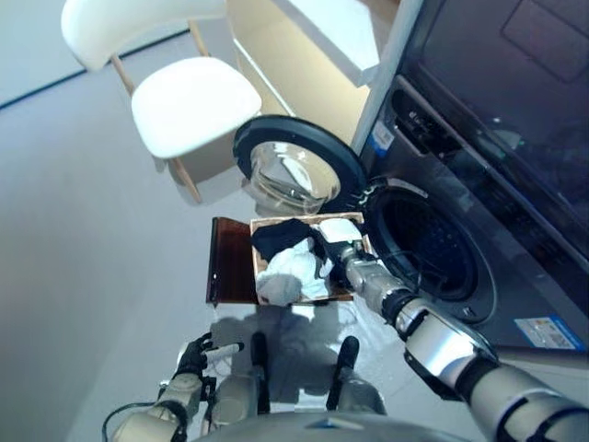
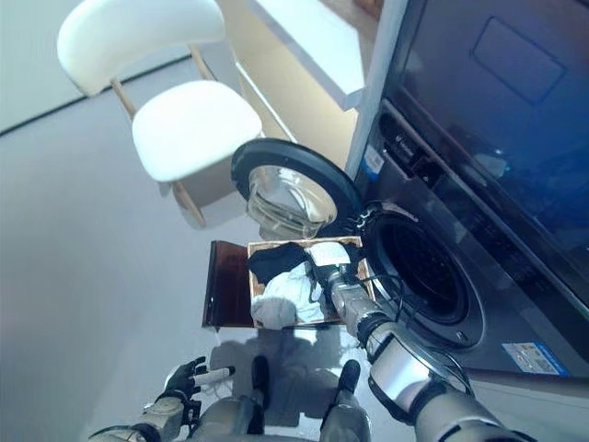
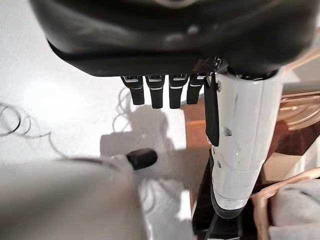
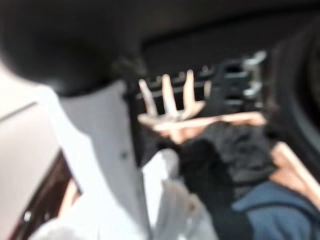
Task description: Pick up the clothes and place them into the washing machine
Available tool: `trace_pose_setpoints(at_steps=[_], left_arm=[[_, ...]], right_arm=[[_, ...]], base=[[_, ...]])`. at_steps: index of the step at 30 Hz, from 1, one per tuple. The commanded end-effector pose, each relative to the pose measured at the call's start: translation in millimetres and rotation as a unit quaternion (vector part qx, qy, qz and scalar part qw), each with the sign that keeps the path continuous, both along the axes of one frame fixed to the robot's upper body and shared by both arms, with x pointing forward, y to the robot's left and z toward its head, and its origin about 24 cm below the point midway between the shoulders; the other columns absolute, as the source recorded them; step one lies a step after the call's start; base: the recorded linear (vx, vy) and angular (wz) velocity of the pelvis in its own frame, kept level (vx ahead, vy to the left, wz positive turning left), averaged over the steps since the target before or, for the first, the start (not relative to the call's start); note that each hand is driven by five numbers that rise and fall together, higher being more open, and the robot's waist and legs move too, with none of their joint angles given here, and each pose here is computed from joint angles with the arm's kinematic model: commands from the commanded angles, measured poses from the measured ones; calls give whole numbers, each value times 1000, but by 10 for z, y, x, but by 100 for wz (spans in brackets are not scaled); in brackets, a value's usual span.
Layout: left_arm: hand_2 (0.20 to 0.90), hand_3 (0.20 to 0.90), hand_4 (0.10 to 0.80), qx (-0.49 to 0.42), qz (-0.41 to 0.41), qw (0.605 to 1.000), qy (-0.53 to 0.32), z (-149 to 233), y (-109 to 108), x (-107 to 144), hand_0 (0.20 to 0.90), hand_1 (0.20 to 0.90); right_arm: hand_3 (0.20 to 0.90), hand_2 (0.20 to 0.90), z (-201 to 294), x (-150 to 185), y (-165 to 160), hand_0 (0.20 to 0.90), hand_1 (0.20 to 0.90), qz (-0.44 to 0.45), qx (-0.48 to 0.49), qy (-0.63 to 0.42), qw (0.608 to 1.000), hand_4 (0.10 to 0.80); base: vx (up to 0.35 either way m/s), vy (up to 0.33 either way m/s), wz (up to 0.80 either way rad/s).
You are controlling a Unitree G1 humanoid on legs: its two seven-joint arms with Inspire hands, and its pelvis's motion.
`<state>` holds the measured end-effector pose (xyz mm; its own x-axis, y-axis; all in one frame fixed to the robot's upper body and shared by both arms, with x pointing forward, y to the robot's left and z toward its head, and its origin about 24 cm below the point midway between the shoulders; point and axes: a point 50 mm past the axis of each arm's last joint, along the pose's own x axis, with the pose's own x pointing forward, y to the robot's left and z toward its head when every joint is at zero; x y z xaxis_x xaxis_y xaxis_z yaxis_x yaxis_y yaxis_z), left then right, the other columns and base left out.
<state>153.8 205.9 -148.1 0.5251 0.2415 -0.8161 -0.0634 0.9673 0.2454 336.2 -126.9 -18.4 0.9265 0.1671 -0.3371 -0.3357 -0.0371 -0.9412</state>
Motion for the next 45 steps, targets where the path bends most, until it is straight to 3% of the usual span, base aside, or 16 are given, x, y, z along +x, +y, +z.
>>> trace_pose_setpoints(at_steps=[1, 11, 23, 29, 37, 45], left_arm=[[900, 900, 800, 19, 0, 1000, -24, 67, 53, 136, 900, 900], [900, 900, 800, 18, 6, 999, -39, 119, 86, 241, 900, 900], [900, 900, 800, 3, 22, 994, -110, 292, 55, 552, 900, 900], [900, 900, 800, -10, 48, 989, -136, 352, 42, 644, 900, 900], [900, 900, 800, -52, 102, 966, -230, 604, 11, 950, 900, 900], [900, 900, 800, -77, 105, 944, -302, 852, -55, 1182, 900, 900]], right_arm=[[900, 900, 458, 314, 148, 900, 900, 45, -49, -89, 994, 800], [900, 900, 531, 336, 309, 900, 900, 116, -120, -110, 980, 800], [900, 900, 901, 555, -33, 900, 900, 94, -200, -165, 961, 800], [900, 900, 1189, 671, -98, 900, 900, 80, -205, -205, 954, 800], [900, 900, 1531, 771, -67, 900, 900, 81, -199, -255, 943, 800], [900, 900, 1711, 806, -4, 900, 900, 77, -162, -280, 943, 800]], base=[[-14, -10, 14], [-14, -31, 8], [-60, -27, 8], [-79, -16, 8], [-51, -14, 7], [-10, -13, 7]])
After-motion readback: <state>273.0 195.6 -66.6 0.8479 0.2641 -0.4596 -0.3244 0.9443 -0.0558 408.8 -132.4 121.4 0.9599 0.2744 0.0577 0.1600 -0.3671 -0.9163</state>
